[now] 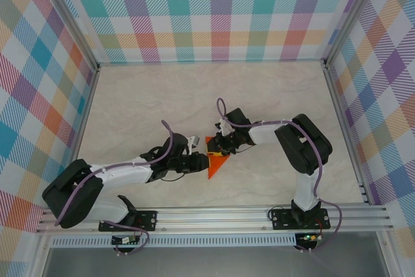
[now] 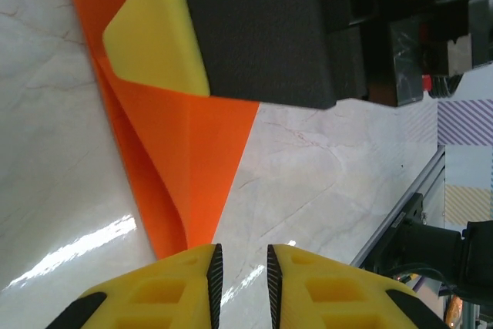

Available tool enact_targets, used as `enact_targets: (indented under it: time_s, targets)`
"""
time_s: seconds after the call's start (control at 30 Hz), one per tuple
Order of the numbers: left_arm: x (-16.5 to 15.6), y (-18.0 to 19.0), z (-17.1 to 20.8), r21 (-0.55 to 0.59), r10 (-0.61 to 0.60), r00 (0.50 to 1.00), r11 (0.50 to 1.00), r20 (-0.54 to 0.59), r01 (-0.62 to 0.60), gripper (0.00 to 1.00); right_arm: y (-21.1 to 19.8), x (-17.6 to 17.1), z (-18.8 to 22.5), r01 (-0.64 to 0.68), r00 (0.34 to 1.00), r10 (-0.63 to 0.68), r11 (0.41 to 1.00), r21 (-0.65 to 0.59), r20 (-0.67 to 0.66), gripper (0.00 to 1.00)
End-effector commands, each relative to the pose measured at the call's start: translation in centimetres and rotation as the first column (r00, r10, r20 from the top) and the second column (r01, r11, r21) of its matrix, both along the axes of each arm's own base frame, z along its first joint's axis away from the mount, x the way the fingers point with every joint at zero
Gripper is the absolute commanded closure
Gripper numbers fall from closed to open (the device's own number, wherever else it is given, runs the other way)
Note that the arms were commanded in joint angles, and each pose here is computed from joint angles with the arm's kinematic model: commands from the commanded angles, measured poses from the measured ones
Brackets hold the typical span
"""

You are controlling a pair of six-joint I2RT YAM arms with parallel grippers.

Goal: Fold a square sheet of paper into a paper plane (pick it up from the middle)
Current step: Fourth fold the wing at the center of the table.

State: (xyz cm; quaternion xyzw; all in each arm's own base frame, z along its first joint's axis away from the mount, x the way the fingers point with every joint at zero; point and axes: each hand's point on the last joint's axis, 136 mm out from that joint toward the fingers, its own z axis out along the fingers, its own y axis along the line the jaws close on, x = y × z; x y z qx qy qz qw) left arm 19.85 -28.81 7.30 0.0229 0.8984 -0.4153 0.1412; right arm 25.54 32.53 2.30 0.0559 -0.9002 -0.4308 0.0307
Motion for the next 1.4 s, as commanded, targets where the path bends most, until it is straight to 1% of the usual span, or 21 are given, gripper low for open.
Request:
enact_targets:
  time_s: [0.0,0.2,0.37,0.57,0.93,1.27,1.37]
  targets:
    - [0.7,-2.7,1.4,-0.051,-0.041,0.999,0.998,0.034,0.042,0.77,-3.6,-1.8,-5.8,0.038,0.995,-0.058,0.976,-0.214,-0.086,0.73]
    - [0.8,-3.9,-0.6,-0.015,-0.060,0.998,0.998,0.006,0.060,0.80,-3.5,-1.8,-5.8,0.036,0.995,-0.055,0.976,-0.214,-0.085,0.73]
    - [1.0,-2.7,-2.7,0.080,-0.032,0.999,0.996,0.003,0.031,0.82,-3.6,-1.9,-6.0,0.036,0.994,-0.056,0.976,-0.214,-0.089,0.73]
    - [0.3,-2.6,-4.5,0.094,-0.053,0.998,0.994,-0.040,0.057,0.83,-3.7,-2.0,-6.1,0.035,0.994,-0.056,0.975,-0.217,-0.092,0.73]
    - [-2.0,-1.8,-6.4,0.075,-0.063,0.992,0.995,-0.106,0.071,0.82,-3.8,-2.1,-6.3,0.036,0.994,-0.058,0.974,-0.226,-0.093,0.73]
    - [-5.3,-0.3,-8.7,0.153,-0.102,0.977,0.979,-0.190,0.132,0.82,-4.0,-2.1,-6.4,0.038,0.994,-0.062,0.970,-0.239,-0.094,0.74]
    - [-5.9,0.2,-8.8,0.166,-0.102,0.977,0.977,-0.189,0.134,0.83,-4.1,-2.1,-6.6,0.039,0.993,-0.064,0.969,-0.245,-0.095,0.74]
